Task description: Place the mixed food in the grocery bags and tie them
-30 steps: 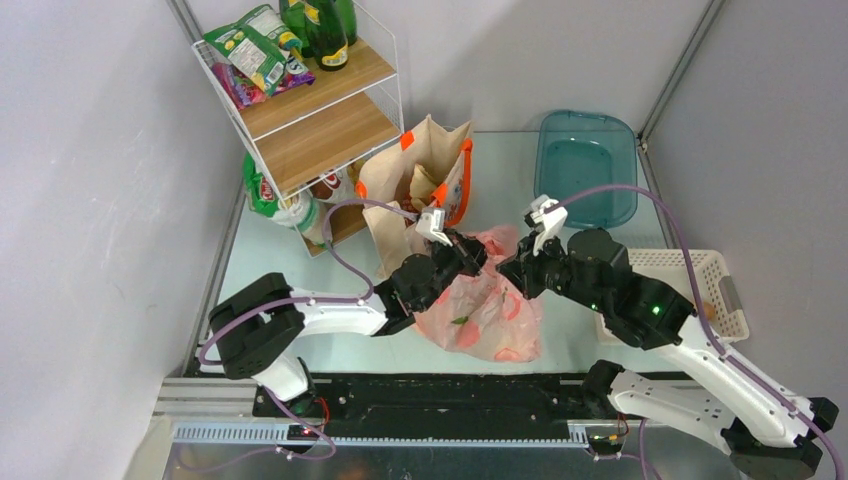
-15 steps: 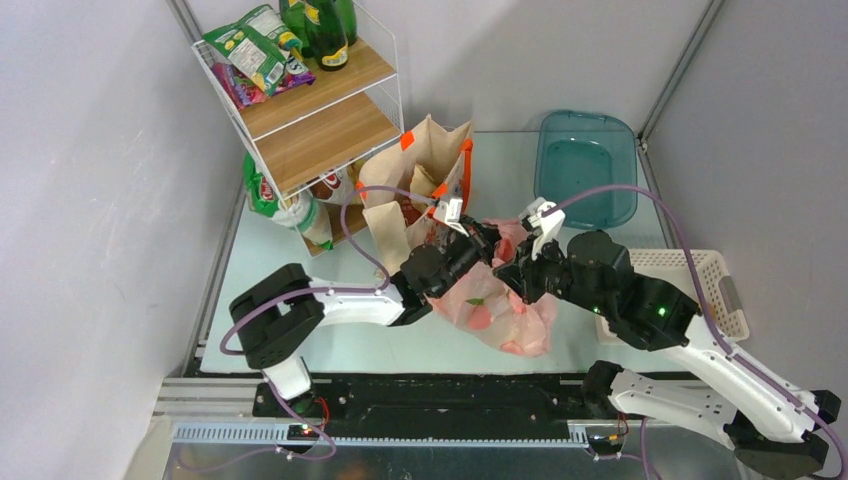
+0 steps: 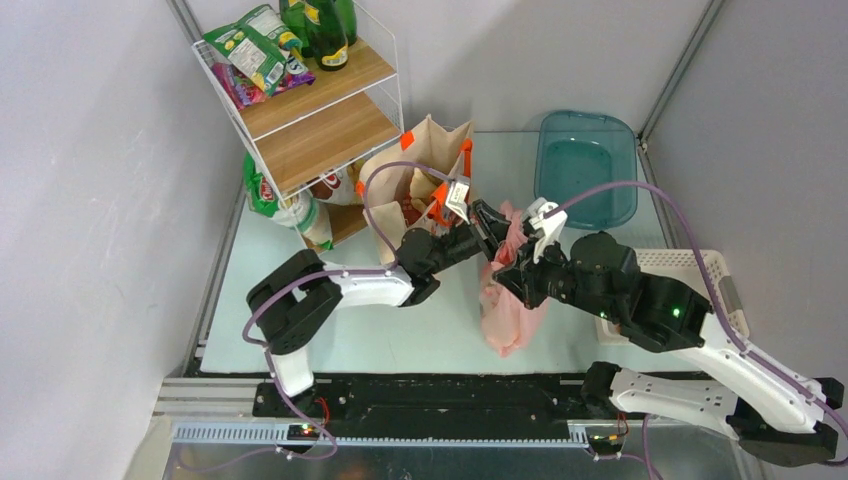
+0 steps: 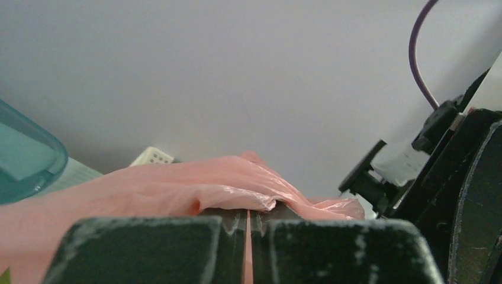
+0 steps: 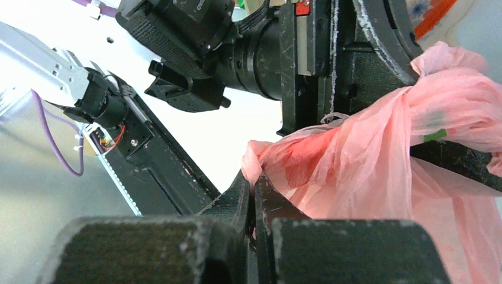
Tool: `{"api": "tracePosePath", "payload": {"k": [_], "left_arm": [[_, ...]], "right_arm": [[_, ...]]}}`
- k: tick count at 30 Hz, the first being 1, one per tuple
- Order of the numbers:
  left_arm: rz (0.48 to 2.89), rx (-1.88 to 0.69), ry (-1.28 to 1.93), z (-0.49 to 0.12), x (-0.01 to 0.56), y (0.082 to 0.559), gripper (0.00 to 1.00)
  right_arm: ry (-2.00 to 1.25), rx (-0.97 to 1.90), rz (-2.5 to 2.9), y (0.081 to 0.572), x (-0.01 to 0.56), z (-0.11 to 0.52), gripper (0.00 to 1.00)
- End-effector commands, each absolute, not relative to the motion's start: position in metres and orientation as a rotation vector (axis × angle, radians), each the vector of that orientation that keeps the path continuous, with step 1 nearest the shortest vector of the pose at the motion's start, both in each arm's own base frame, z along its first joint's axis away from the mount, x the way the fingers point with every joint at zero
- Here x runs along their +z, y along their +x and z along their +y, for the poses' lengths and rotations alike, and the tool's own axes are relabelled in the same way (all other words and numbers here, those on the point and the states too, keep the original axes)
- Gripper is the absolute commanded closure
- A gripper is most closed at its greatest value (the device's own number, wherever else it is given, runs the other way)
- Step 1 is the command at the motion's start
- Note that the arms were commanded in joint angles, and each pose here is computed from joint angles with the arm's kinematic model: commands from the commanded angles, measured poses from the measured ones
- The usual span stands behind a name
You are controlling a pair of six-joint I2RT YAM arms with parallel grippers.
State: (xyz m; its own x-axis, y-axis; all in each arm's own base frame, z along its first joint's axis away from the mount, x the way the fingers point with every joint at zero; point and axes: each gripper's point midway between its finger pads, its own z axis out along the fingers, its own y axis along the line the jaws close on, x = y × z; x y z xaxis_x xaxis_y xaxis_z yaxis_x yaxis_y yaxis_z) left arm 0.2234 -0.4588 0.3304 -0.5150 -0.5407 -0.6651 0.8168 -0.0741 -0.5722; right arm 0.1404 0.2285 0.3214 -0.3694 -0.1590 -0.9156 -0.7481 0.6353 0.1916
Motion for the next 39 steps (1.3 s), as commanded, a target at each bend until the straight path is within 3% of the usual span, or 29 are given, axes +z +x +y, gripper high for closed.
{"api": "tracePosePath", "payload": {"k": [1,5,10,13,17,21,28,39], "left_arm": [[1.151,-1.931,0.451,-0.46,0.342,0.211,1.0],[1.218,-2.027,0.461,-0.464,0.323,0.206,1.0],[1.262,-2.059,0.444,-0.464,0.31,0.204,1.0],[1.274,-2.063,0.433,-0.465,0.306,0.207,1.0],[1.294,-2.064,0.429,-0.469,0.298,0.212,1.0],[1.307,-2.07,0.427,-0.472,0.292,0.215,1.0],[1.313,-2.077,0.433,-0.475,0.288,0.219,1.0],[1.307,-2.079,0.438,-0.473,0.291,0.217,1.0]], "right_arm": [[-0.678,0.784,1.935,0.14,0.319,0.232,1.0],[-0.64,0.845,1.973,0.145,0.311,0.232,0.99],[-0.62,0.936,1.981,0.144,0.314,0.229,0.68],[-0.573,0.947,1.969,0.147,0.32,0.221,0.61],[-0.535,0.996,1.936,0.144,0.332,0.211,0.43],[-0.518,1.061,1.948,0.139,0.335,0.206,0.35],[-0.412,1.061,1.888,0.144,0.353,0.184,0.38],[-0.148,0.692,2.029,0.176,0.306,0.125,0.67]]}}
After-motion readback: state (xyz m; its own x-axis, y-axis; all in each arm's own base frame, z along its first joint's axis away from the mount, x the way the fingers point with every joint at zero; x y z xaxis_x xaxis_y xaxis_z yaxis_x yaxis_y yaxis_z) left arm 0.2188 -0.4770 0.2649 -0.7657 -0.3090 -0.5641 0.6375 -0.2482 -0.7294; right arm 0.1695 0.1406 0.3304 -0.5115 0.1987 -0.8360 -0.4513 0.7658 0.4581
